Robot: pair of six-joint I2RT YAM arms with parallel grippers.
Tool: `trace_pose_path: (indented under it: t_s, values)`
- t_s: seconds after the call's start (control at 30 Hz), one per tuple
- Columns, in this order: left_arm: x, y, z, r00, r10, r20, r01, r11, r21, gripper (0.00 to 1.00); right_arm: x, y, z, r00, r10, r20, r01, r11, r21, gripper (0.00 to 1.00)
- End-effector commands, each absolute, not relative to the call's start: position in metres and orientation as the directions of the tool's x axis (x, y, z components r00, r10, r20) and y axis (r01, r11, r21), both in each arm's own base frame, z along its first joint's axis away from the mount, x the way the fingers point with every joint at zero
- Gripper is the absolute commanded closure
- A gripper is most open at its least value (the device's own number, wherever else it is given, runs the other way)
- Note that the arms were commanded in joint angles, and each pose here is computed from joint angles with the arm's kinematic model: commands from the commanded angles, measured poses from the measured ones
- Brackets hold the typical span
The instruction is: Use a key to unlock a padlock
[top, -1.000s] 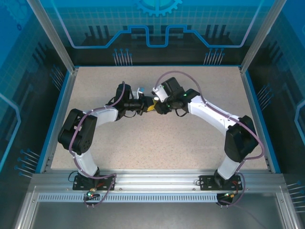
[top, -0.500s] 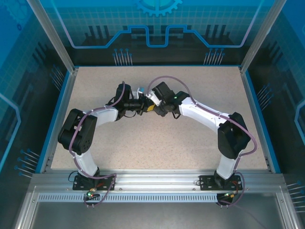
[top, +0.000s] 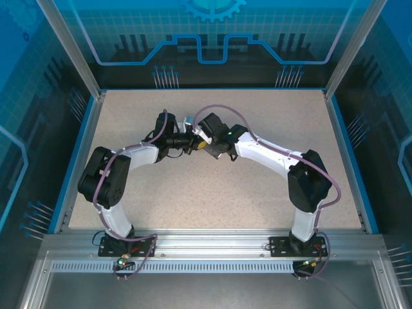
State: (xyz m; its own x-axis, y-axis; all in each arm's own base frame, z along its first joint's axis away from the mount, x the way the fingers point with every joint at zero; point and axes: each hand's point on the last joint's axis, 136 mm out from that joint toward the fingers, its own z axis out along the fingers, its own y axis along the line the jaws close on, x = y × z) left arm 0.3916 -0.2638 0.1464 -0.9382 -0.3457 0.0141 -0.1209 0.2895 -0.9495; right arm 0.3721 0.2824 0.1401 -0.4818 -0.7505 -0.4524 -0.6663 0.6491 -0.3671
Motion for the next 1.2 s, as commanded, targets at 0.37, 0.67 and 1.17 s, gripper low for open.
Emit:
trace_pose_path:
  t_s: [0.37, 0.67, 1.17]
  values:
    - [0.38, -0.261, 0.124, -0.936, -0.342, 0.081, -0.193, 0.308, -0.931, 1.0, 0.365, 0.302, 0.18, -0.741, -0.348, -0.574, -0.624, 0.672, 0.399, 1.0]
    - [0.38, -0.261, 0.123, -0.935, -0.345, 0.082, -0.195, 0.308, -0.931, 1.0, 0.373, 0.3, 0.192, -0.859, -0.175, -0.482, -0.498, 0.509, 0.702, 1.0]
    - [0.381, -0.261, 0.126, -0.934, -0.348, 0.079, -0.192, 0.306, -0.932, 1.0, 0.367, 0.253, 0.196, -0.759, -0.263, -0.596, -0.534, 0.774, 0.339, 0.57]
